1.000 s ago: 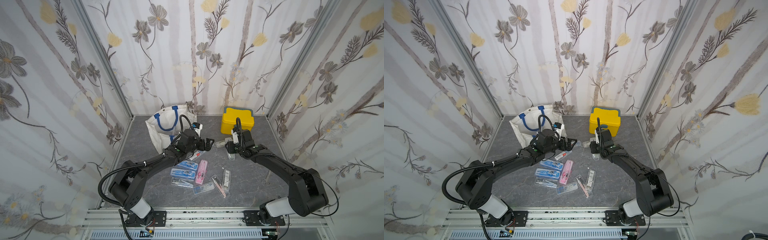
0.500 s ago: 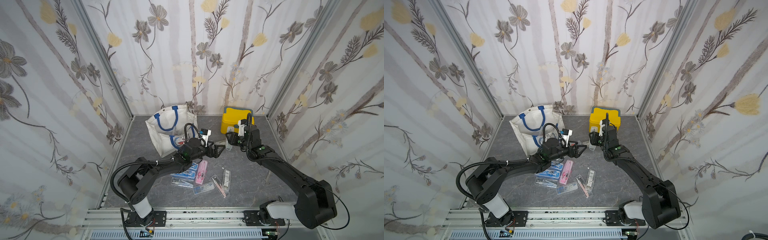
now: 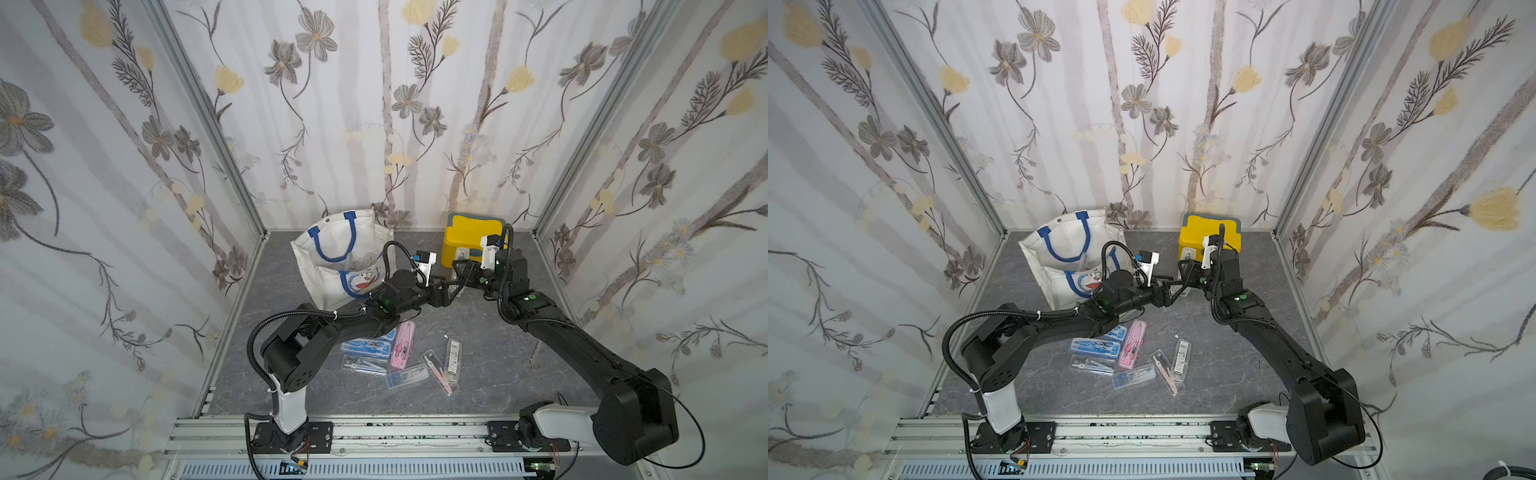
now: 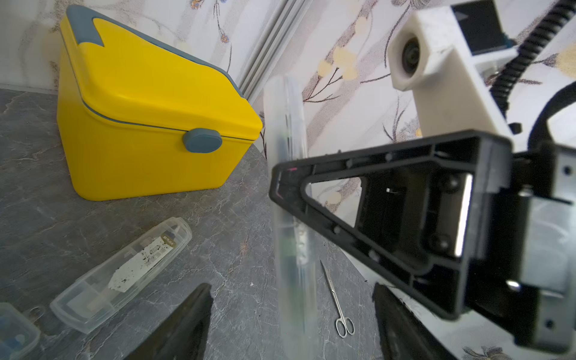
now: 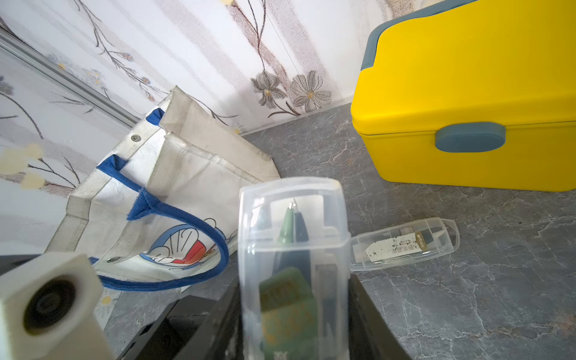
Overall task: Put the compass set into the canvas bag
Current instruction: Pick up the compass set at the center of the board.
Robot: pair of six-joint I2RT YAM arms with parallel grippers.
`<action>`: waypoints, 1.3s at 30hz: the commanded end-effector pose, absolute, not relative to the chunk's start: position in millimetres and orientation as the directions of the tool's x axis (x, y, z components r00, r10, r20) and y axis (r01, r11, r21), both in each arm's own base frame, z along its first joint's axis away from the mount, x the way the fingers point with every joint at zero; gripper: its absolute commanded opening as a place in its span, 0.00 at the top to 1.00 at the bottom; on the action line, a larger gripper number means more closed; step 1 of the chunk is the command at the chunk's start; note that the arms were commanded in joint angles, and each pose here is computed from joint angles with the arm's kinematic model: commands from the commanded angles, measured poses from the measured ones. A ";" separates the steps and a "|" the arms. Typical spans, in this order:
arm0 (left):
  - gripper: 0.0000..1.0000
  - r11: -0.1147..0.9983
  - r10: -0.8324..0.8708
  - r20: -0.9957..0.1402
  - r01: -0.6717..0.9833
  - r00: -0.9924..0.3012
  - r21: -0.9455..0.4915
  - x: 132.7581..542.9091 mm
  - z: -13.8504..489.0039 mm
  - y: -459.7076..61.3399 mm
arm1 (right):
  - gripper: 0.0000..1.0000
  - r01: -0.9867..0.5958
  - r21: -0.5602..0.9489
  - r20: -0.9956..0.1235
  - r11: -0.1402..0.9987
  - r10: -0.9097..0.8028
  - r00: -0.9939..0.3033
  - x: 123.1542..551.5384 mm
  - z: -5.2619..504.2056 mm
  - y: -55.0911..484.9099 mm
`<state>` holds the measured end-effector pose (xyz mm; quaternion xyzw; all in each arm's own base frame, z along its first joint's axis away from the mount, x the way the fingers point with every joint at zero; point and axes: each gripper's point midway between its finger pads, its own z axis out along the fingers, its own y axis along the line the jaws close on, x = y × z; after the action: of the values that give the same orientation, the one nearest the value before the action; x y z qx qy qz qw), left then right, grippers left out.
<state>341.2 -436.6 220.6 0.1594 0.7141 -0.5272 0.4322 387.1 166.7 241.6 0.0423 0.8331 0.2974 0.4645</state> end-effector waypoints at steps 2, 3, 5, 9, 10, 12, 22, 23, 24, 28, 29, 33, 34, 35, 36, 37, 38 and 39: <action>0.31 0.367 -0.282 -0.781 0.690 -0.557 -0.624 348.0 235.7 -441.4 | 0.73 -0.263 0.564 -0.763 0.783 0.373 -0.528 387.0 260.9 173.1; 0.33 0.362 -0.284 -0.780 0.691 -0.558 -0.626 348.4 236.0 -442.6 | 0.73 -0.267 0.570 -0.761 0.777 0.377 -0.528 386.2 261.9 173.9; 0.40 0.358 -0.287 -0.776 0.689 -0.561 -0.630 350.3 236.0 -444.6 | 0.73 -0.276 0.574 -0.761 0.771 0.377 -0.529 385.2 262.9 175.4; 0.52 0.352 -0.291 -0.769 0.684 -0.569 -0.639 352.9 235.4 -448.3 | 0.73 -0.278 0.576 -0.758 0.768 0.376 -0.532 386.1 261.4 176.4; 0.56 0.354 -0.291 -0.768 0.682 -0.570 -0.640 353.6 234.5 -448.7 | 0.73 -0.278 0.577 -0.757 0.768 0.375 -0.536 385.7 260.1 177.0; 0.63 0.355 -0.293 -0.766 0.679 -0.572 -0.642 354.5 234.2 -449.0 | 0.73 -0.276 0.579 -0.754 0.768 0.374 -0.540 386.1 257.9 177.3; 0.84 0.360 -0.296 -0.767 0.677 -0.570 -0.642 356.4 233.8 -449.5 | 0.73 -0.276 0.582 -0.747 0.765 0.368 -0.554 387.2 252.6 179.5; 0.85 0.360 -0.295 -0.767 0.677 -0.570 -0.642 356.4 233.7 -449.5 | 0.73 -0.275 0.583 -0.745 0.765 0.368 -0.556 387.2 251.8 179.7; 0.87 0.361 -0.293 -0.766 0.676 -0.572 -0.642 356.1 232.8 -449.6 | 0.72 -0.275 0.583 -0.745 0.765 0.367 -0.557 387.0 251.3 179.9; 0.89 0.371 -0.291 -0.767 0.671 -0.572 -0.642 357.3 230.4 -449.0 | 0.64 -0.276 0.584 -0.745 0.764 0.368 -0.557 386.6 251.3 179.7; 0.89 0.375 -0.290 -0.768 0.670 -0.571 -0.640 357.6 230.2 -448.7 | 0.60 -0.276 0.584 -0.745 0.763 0.368 -0.557 386.4 251.2 179.5; 0.89 0.400 -0.281 -0.778 0.669 -0.562 -0.627 359.1 228.8 -446.1 | 0.24 -0.274 0.590 -0.746 0.759 0.383 -0.545 384.4 253.8 173.3; 0.89 0.411 -0.275 -0.784 0.669 -0.556 -0.619 359.6 228.9 -445.3 | 0.01 -0.275 0.592 -0.748 0.758 0.389 -0.537 383.6 256.1 170.1; 0.89 0.422 -0.269 -0.789 0.669 -0.552 -0.612 359.9 228.6 -444.3 | 0.00 -0.272 0.592 -0.752 0.759 0.398 -0.526 383.2 258.7 165.5; 0.89 0.441 -0.264 -0.798 0.668 -0.542 -0.599 361.9 228.5 -441.5 | 0.00 -0.272 0.591 -0.757 0.759 0.407 -0.511 382.1 262.7 160.1; 0.89 0.464 -0.257 -0.807 0.665 -0.532 -0.586 363.8 229.3 -438.6 | 0.01 -0.269 0.591 -0.762 0.761 0.417 -0.495 380.9 265.8 154.4; 0.89 0.488 -0.250 -0.815 0.660 -0.522 -0.572 366.0 229.4 -435.1 | 0.00 -0.270 0.590 -0.769 0.761 0.427 -0.476 379.4 271.0 149.1; 0.89 0.518 -0.240 -0.829 0.656 -0.505 -0.550 369.5 231.4 -430.3 | 0.01 -0.274 0.586 -0.779 0.763 0.436 -0.452 377.3 276.8 143.3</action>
<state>359.8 -439.4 219.2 0.1395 0.7290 -0.5032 0.4426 378.1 148.7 254.9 0.0556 0.8073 0.3292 0.4866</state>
